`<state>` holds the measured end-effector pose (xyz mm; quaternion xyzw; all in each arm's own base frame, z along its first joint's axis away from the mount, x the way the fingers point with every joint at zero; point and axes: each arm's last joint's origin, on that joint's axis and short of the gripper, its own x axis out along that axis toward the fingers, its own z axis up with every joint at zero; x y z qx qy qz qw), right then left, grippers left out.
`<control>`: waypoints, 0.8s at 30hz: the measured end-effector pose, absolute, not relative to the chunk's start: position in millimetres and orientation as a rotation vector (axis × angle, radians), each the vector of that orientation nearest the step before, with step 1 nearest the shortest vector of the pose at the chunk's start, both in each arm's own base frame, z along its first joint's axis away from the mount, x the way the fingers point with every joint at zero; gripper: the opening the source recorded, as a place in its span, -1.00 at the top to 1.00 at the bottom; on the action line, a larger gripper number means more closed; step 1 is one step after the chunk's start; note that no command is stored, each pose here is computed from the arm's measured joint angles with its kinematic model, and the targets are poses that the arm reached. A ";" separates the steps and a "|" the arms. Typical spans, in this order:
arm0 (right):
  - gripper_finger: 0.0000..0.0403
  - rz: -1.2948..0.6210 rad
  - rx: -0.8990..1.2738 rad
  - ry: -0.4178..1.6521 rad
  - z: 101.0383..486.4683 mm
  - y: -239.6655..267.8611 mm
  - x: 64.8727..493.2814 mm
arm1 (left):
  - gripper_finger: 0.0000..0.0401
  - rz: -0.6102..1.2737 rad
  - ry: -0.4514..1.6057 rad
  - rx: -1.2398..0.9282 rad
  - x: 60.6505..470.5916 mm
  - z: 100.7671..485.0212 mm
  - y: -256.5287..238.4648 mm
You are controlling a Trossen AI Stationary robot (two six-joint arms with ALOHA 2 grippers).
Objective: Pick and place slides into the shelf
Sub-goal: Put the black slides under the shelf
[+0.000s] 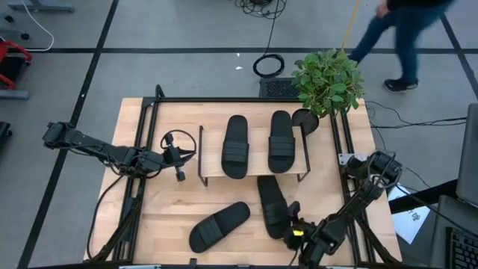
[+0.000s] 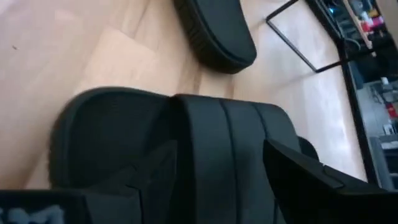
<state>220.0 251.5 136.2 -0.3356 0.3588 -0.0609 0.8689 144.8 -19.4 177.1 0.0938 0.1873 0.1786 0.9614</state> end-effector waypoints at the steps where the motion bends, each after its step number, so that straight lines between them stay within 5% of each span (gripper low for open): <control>1: -0.15 -0.143 -0.714 0.746 137.8 252.9 221.5 | 0.89 0.362 0.380 0.190 144.8 177.1 -19.4; 24: -0.14 -0.268 -0.574 0.823 128.0 233.5 234.9 | 0.89 0.314 0.387 0.209 145.2 176.9 -20.6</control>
